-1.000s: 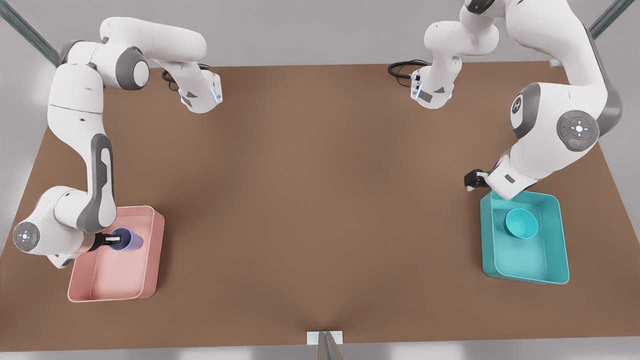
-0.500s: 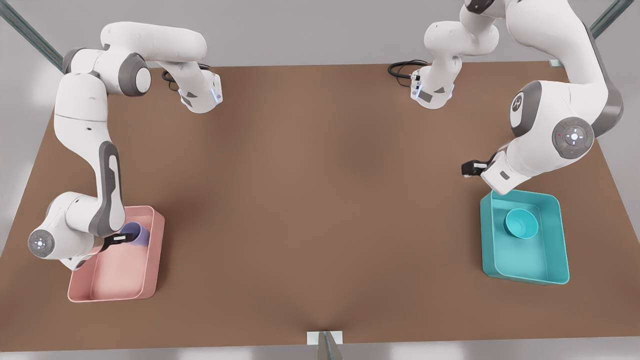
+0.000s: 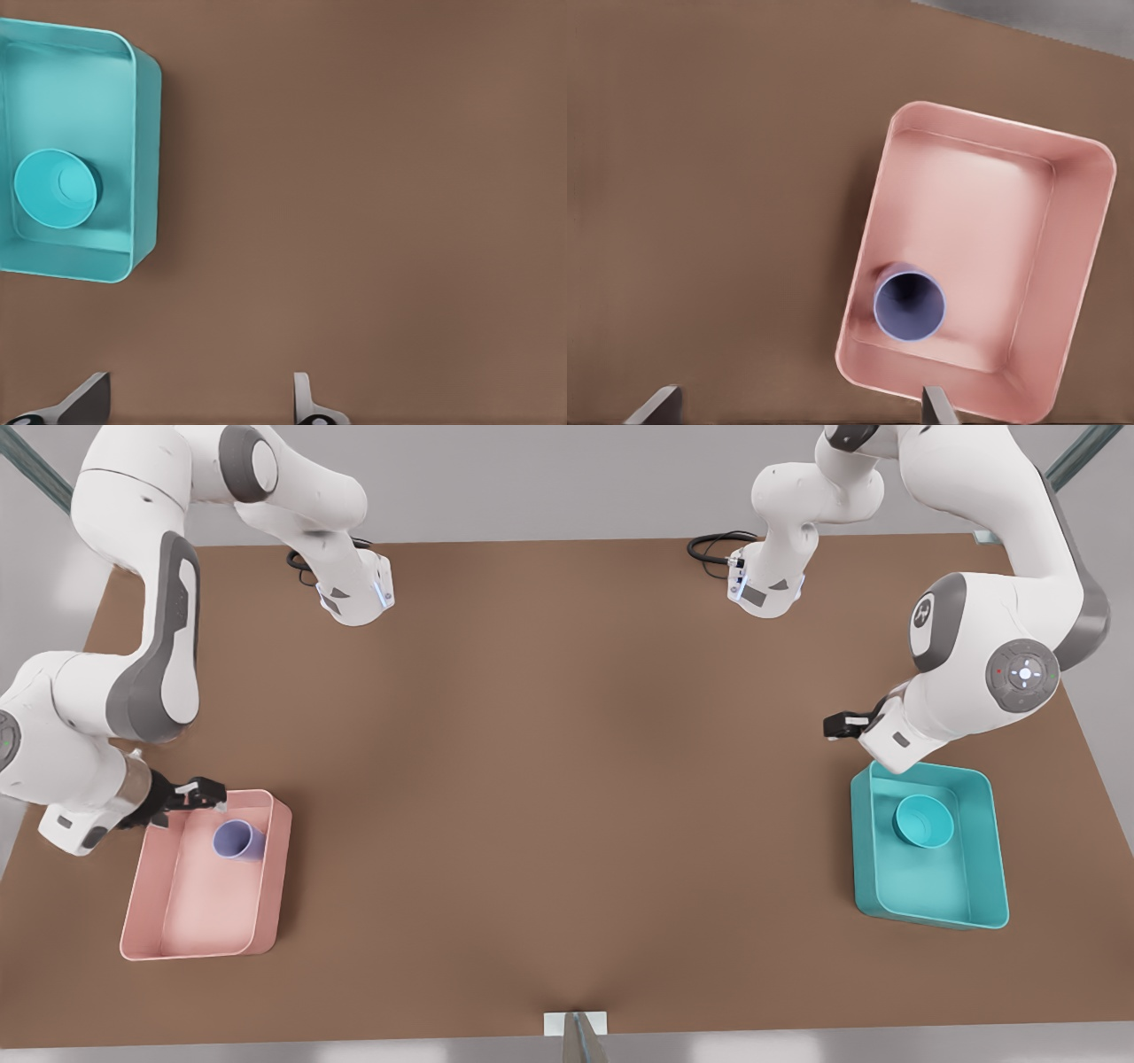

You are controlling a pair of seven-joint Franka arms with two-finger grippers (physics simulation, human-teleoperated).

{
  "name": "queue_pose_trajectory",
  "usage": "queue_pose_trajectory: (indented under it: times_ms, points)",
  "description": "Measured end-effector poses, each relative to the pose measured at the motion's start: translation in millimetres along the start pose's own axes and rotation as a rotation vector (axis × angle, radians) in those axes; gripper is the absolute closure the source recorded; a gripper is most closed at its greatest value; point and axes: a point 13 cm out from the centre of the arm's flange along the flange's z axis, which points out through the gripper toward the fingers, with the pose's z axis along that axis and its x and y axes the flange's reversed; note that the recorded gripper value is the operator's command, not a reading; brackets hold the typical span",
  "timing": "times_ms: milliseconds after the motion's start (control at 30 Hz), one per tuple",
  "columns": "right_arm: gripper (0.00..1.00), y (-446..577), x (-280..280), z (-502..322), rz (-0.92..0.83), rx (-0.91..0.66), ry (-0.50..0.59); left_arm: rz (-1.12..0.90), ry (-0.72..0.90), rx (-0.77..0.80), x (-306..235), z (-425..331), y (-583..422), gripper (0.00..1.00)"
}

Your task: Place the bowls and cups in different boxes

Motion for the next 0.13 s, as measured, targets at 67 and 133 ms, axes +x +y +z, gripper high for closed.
queue_pose_trajectory:
  times_ms: [67, 133]
  points:
    - [0.0, 26.5, 34.3, -34.5, 0.007, -0.012, 0.006, -0.003, 0.0, 0.0, 0.0, -0.1, 1.3, 0.0]
    - [0.0, 37.4, 65.5, -46.4, 0.032, -0.025, 0.03, -0.004, 0.001, 0.0, 0.2, 0.0, 1.8, 0.0]
